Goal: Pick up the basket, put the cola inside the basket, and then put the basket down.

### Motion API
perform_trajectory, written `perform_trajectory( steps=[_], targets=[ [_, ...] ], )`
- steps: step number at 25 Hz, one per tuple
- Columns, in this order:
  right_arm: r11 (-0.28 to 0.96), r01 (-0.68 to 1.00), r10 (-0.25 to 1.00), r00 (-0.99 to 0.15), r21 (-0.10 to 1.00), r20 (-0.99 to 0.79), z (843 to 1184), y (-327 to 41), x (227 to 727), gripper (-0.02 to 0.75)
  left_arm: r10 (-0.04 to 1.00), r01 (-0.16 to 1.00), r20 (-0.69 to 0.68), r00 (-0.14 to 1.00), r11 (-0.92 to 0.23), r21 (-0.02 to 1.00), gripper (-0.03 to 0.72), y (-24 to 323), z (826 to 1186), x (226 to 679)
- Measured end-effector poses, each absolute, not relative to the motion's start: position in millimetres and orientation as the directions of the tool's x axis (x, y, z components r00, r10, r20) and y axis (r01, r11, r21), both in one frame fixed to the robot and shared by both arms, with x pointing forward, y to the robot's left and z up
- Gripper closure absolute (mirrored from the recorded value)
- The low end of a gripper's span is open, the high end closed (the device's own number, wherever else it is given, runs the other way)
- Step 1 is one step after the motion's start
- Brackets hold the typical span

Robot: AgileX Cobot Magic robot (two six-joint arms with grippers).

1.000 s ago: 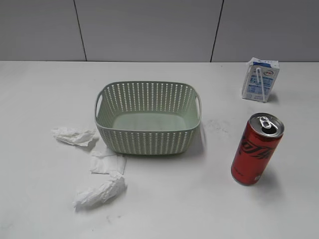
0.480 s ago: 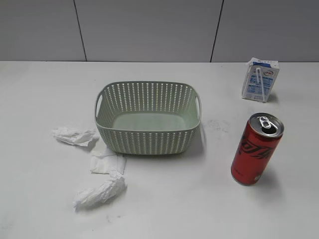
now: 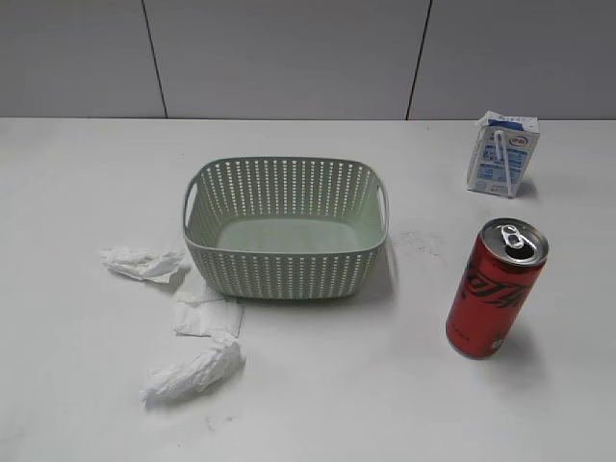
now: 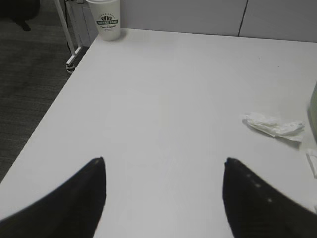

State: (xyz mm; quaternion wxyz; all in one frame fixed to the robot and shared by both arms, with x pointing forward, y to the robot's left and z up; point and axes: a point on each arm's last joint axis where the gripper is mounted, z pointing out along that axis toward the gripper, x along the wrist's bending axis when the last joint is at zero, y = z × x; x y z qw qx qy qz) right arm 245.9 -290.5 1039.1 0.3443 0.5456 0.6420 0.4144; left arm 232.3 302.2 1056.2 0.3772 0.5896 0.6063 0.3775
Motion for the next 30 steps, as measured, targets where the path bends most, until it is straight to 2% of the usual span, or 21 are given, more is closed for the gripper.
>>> perform_trajectory(
  steps=[3, 8, 12, 19, 24, 30],
  targets=[
    [0.061, 0.415, 0.986, -0.168, 0.908, 0.010, 1039, -291, 246, 0.146, 1.000, 0.414, -0.021, -0.014, 0.025, 0.910, 0.135, 301, 1058, 232],
    [0.061, 0.415, 0.986, -0.168, 0.908, 0.010, 1039, -291, 246, 0.147, 1.000, 0.300, -0.028, -0.007, 0.029, 0.954, 0.135, 301, 1081, 240],
    [0.061, 0.415, 0.986, -0.168, 0.908, 0.010, 1039, -291, 246, 0.147, 0.999, 0.293, -0.039, -0.002, 0.037, 0.955, 0.135, 300, 1100, 264],
    [0.061, 0.415, 0.986, -0.168, 0.908, 0.010, 1039, -291, 246, 0.147, 0.998, 0.398, -0.065, 0.014, 0.054, 0.916, 0.135, 298, 1119, 328],
    [0.061, 0.415, 0.986, -0.168, 0.908, 0.010, 1039, -291, 246, 0.146, 0.994, 0.514, -0.061, 0.091, 0.006, 0.858, 0.135, 292, 1126, 383],
    [0.061, 0.415, 0.986, -0.168, 0.908, 0.010, 1039, -291, 246, 0.146, 0.976, 0.626, -0.134, 0.170, -0.003, 0.780, 0.135, 282, 1128, 449]
  ],
)
